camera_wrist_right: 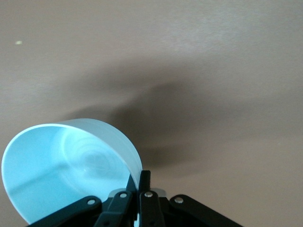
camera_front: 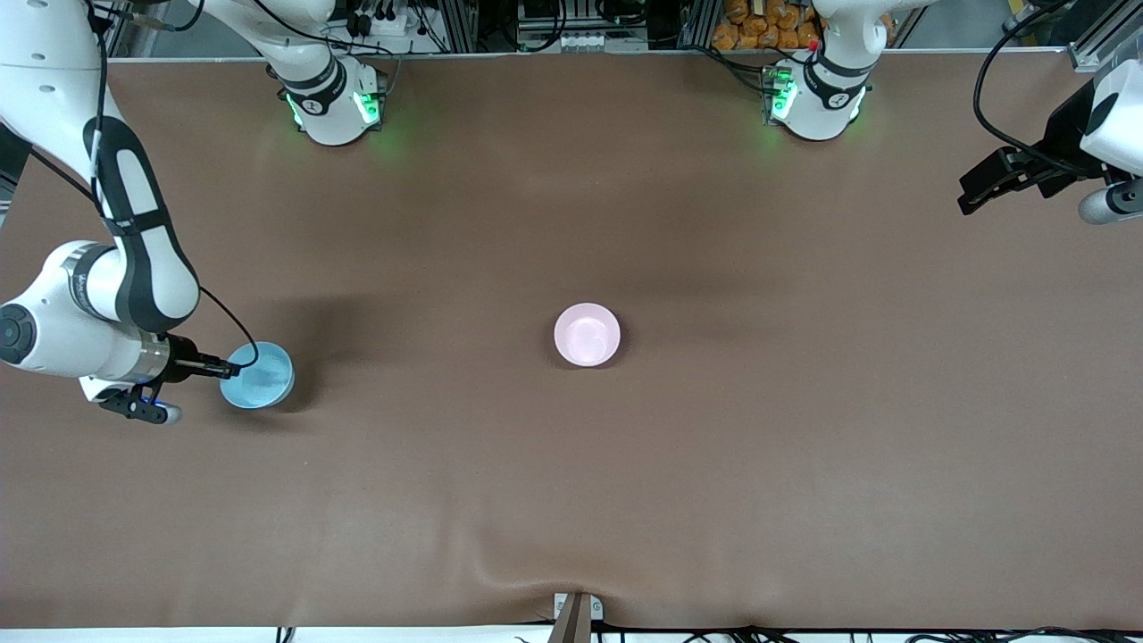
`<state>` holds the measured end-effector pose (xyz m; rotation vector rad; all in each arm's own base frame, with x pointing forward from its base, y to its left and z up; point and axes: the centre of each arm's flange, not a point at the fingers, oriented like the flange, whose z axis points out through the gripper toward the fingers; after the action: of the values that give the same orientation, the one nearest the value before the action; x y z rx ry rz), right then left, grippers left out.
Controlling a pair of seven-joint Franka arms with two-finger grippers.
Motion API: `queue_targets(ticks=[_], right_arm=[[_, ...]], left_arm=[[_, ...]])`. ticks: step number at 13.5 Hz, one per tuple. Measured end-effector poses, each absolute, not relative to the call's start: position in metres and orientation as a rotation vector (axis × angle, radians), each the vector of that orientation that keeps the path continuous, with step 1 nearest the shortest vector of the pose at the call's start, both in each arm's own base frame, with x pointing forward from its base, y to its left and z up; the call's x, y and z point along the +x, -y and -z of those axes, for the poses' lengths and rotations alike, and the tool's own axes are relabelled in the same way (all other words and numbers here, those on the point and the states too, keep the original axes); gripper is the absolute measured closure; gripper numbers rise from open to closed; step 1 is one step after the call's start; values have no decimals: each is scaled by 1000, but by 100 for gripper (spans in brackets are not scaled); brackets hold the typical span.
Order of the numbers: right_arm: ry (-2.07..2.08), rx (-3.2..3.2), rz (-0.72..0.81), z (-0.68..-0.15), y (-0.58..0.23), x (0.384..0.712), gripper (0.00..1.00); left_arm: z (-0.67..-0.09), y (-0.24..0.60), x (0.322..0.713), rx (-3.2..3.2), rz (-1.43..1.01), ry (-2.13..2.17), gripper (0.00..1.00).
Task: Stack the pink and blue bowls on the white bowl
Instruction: 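Close the right gripper on the light blue bowl's rim, then carry the blue bowl with the right gripper over the pink bowl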
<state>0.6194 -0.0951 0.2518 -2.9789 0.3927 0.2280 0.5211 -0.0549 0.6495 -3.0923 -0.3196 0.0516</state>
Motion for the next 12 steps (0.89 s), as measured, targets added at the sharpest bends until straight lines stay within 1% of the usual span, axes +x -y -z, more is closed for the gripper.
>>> queue_targets(ticks=[4, 6, 12], right_arm=[[-385, -2898, -240, -289, 64, 619, 97], [-359, -2847, -240, -309, 34, 619, 97], [-535, -2839, -277, -343, -132, 615, 97]], left_arm=[[-649, 47, 522, -3093, -50, 343, 0], [-649, 42, 523, -3096, -51, 359, 0], [-649, 43, 523, -3097, -51, 358, 0]])
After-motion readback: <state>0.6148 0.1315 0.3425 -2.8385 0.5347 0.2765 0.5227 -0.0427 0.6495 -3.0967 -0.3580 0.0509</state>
